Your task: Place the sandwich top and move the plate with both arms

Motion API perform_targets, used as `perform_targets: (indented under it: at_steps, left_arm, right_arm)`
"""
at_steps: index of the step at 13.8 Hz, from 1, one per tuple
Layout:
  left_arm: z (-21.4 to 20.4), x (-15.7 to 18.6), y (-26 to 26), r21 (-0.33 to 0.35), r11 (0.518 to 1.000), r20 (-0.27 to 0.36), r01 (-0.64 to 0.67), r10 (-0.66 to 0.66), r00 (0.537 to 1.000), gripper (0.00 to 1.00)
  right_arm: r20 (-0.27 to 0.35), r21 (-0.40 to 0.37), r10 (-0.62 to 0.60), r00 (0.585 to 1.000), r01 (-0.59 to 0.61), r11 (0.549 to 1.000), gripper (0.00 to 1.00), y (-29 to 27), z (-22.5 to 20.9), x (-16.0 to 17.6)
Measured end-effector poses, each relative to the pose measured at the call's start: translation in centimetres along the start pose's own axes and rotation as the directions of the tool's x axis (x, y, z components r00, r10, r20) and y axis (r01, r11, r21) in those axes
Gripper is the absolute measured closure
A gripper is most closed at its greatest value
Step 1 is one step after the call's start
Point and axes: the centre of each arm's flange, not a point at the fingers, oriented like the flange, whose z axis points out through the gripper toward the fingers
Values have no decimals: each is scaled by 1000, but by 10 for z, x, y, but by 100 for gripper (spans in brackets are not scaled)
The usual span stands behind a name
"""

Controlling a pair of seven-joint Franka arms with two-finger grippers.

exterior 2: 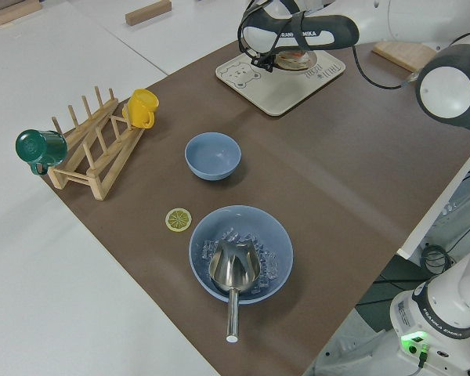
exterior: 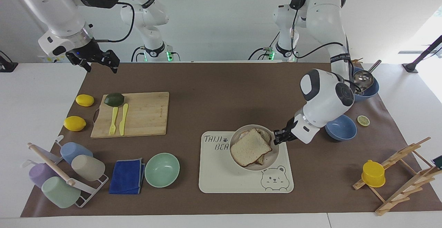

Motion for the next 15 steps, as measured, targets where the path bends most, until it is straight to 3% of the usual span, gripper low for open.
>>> perform_targets:
  at_steps: [4,9,12,15]
  left_arm:
    - [33,6,6,15,997,-20,-73,73,997,96]
    - [40,3,5,20,991,-21,-136,136,990,96]
    - [31,4,6,18,991,-30,-136,137,990,65]
    - [-9,6,4,12,992,-67,-124,124,990,26]
  right_arm:
    - [-5,0,-1,1000,1,1000,0,-1,-3,-2]
    - [-9,0,-1,1000,1,1000,0,0,-4,-3]
    - [-9,0,-2,1000,2,1000,0,-1,-4,-3]
    - [-9,0,-3,1000,3,1000,0,-1,-5,-3]
